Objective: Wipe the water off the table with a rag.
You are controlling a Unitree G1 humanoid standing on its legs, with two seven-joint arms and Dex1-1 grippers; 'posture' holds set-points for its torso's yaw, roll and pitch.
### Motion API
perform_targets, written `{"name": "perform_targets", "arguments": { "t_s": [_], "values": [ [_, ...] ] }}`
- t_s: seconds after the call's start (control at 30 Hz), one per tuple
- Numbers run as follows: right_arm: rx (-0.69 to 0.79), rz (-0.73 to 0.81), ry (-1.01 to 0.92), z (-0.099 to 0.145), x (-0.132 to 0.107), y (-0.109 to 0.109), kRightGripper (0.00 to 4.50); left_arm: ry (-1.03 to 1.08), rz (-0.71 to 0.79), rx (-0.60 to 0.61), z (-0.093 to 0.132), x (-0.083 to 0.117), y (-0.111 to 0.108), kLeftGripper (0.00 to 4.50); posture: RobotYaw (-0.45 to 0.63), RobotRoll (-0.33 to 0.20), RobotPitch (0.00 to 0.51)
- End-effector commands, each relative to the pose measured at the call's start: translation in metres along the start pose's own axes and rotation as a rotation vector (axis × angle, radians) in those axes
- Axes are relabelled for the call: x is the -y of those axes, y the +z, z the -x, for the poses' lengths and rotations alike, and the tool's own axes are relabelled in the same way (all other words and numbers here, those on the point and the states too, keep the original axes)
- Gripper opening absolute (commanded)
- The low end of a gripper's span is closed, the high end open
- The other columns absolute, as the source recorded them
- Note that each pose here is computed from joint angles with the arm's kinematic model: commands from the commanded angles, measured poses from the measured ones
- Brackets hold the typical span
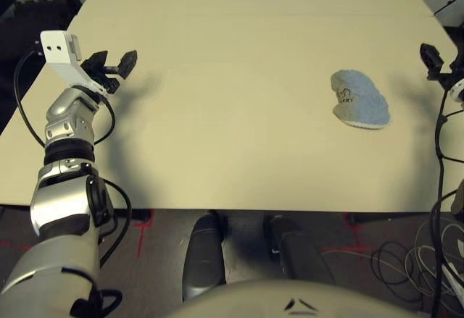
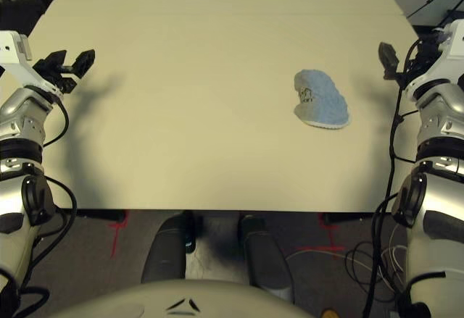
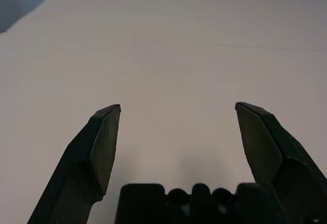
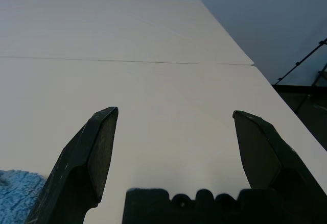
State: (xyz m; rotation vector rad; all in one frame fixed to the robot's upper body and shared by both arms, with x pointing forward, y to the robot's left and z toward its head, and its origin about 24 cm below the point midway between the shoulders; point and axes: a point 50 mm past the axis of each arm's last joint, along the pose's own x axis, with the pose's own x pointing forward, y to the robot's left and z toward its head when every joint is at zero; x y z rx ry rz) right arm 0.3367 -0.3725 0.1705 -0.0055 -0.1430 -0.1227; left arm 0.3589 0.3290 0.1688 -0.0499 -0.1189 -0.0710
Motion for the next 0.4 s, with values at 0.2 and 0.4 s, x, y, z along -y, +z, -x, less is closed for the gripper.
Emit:
{"name": "perform_targets", "arguments": {
  "t_s": [0.2, 0.4],
  "values": [
    [0.02, -0.01, -0.117, 0.0097, 0.014, -0.0077, 4.47, 0.125, -0.018, 0.037, 0.0097, -0.014, -0.0056, 4.5, 0.09, 0.0, 0.162],
    [0.027, -0.026, -0.142, 0.0111, 0.0168, -0.0078, 4.47, 0.113, -0.03, 0.025, 0.0078, -0.0095, -0.0106, 4.5, 0.06, 0.0, 0.17]
  ]
}}
